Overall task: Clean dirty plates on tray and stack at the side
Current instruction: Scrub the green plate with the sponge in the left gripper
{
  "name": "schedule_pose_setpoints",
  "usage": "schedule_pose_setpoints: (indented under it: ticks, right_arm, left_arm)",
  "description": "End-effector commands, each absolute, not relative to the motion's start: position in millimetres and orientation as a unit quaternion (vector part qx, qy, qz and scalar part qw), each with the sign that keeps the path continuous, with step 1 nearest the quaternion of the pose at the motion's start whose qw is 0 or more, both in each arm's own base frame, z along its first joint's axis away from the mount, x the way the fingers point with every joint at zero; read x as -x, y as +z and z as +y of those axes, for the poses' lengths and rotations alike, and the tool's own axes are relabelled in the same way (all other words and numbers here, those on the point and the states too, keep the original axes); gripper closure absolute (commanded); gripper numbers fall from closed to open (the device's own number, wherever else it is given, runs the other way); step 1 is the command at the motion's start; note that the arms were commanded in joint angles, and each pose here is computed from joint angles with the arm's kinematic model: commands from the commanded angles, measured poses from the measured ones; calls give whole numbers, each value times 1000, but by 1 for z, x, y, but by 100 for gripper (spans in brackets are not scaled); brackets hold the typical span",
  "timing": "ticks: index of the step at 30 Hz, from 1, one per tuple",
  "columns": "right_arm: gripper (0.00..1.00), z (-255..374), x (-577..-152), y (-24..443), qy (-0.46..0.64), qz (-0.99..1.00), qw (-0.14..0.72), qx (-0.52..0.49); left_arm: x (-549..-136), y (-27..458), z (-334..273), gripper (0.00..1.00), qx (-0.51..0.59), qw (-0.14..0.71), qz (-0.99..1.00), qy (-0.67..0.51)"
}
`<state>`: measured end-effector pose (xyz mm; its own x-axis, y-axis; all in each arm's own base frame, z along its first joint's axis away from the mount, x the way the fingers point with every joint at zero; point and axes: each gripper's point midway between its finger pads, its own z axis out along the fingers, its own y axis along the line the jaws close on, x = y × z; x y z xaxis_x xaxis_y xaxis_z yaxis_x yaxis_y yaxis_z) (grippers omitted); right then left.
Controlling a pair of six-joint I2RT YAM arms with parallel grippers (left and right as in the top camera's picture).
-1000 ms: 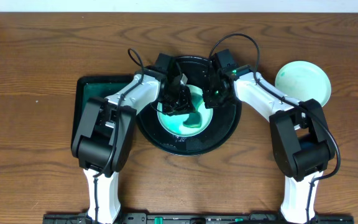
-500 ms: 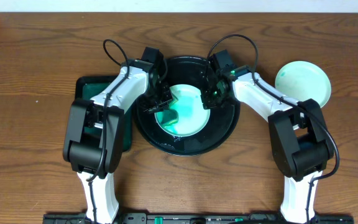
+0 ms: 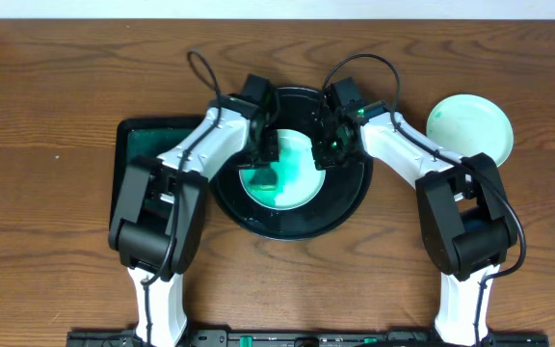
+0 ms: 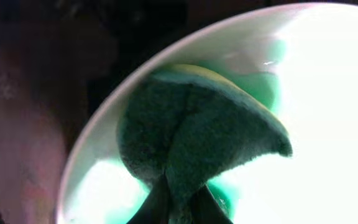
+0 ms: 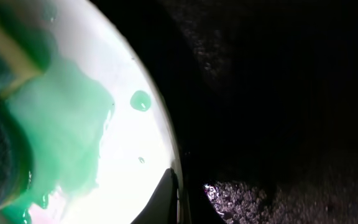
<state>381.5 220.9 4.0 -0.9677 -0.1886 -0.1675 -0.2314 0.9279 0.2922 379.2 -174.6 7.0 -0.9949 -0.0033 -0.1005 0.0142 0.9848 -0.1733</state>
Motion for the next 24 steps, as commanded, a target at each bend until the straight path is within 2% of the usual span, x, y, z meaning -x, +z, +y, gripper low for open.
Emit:
schedule_pose_setpoints:
  ticks: [1, 12, 16, 24]
  right_arm:
    - [99, 213, -373, -19, 129, 985, 45, 101]
    - [99, 212, -373, -19, 129, 986, 43, 101]
    - [99, 212, -373, -19, 129, 986, 43, 100]
    - [99, 211, -373, -19, 128, 986, 42, 99]
  left_arm:
    - [-372, -30, -205, 93, -106, 49, 990, -82]
    - [-364, -28, -235, 93, -168, 61, 979, -101]
    - [-349, -24, -259, 93, -231, 47, 960, -150]
    - [-331, -19, -281, 93, -284, 34, 939, -192]
